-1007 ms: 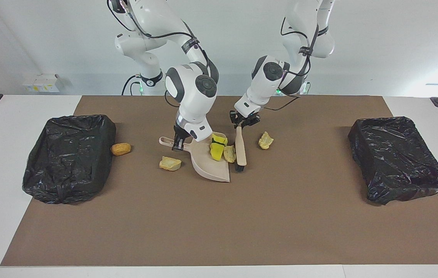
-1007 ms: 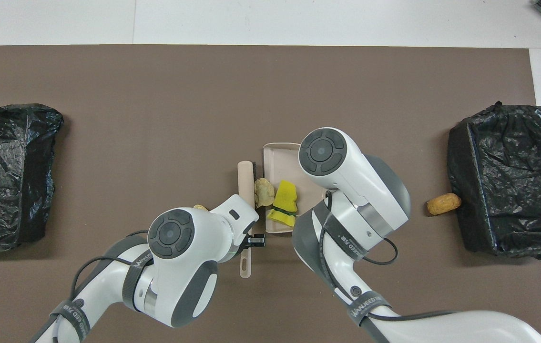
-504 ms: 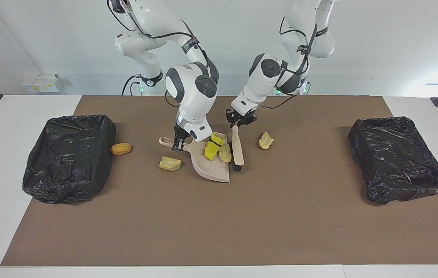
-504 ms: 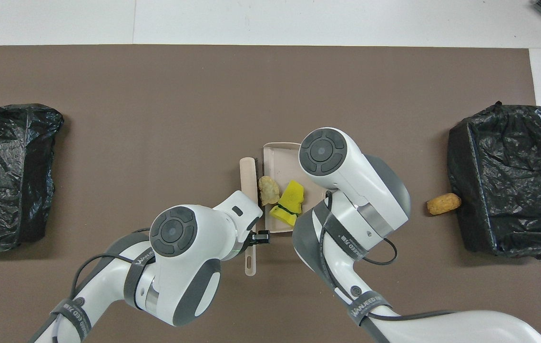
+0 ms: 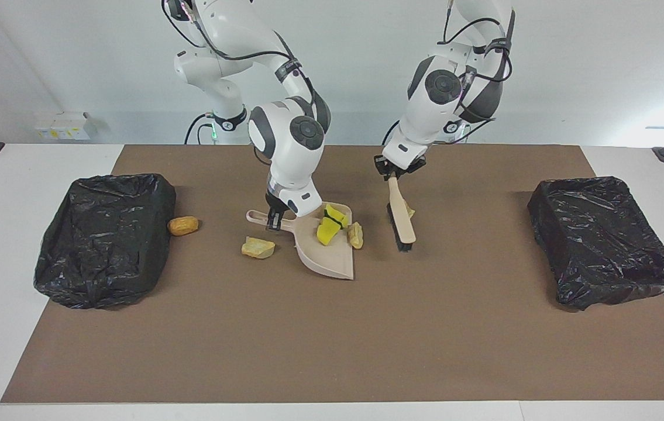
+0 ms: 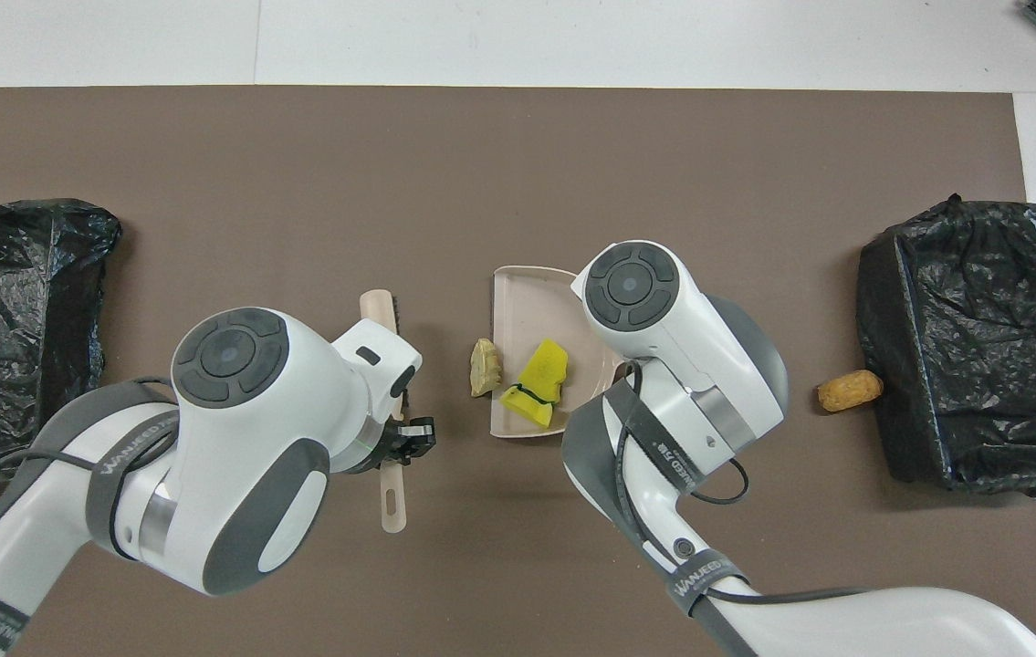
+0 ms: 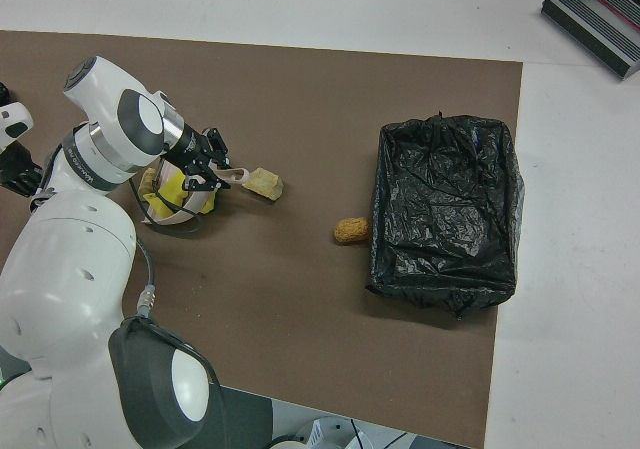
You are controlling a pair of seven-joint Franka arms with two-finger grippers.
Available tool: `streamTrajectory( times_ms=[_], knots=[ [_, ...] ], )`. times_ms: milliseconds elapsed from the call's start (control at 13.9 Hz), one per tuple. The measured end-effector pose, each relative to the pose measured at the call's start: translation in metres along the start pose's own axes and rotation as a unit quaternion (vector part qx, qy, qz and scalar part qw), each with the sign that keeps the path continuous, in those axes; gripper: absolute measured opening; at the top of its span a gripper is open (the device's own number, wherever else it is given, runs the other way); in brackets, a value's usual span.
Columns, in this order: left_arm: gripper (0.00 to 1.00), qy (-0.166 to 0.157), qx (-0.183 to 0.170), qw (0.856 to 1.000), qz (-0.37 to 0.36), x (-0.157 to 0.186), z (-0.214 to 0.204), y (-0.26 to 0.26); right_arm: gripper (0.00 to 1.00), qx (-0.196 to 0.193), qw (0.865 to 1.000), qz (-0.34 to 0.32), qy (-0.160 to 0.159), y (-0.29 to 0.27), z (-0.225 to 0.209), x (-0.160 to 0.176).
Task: Sweep and dump trash in bin
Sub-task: 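Sweep the remaining crumbs with the brush into the dustpan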
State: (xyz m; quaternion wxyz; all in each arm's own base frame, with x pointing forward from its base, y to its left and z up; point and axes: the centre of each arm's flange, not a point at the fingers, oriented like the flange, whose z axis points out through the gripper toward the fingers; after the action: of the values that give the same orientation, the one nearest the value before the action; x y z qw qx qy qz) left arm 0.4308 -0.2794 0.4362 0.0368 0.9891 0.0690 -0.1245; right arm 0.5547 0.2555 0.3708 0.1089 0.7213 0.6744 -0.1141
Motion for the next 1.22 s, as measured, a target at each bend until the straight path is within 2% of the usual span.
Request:
streamTrajectory(
  times_ms=[360,648,935,1223],
  knots=[
    [0.26,-0.040,0.041,0.992,-0.109,-0.037,0.042,-0.047,0.31,-0.013,0.999,-0.042,0.011,0.001,0.003,0.005],
    [0.26,-0.026,0.040,0.982,-0.182,-0.056,0.054,-0.058,0.31,-0.013,0.998,-0.061,0.010,0.000,0.003,0.005],
    [0.26,0.016,0.007,0.989,-0.150,-0.057,0.080,-0.040,0.31,-0.014,0.998,-0.067,0.009,-0.002,0.002,0.009],
    [0.26,0.023,-0.023,0.995,-0.091,-0.053,0.107,-0.012,0.31,-0.009,0.998,-0.069,0.006,-0.005,0.003,0.010]
  ],
)
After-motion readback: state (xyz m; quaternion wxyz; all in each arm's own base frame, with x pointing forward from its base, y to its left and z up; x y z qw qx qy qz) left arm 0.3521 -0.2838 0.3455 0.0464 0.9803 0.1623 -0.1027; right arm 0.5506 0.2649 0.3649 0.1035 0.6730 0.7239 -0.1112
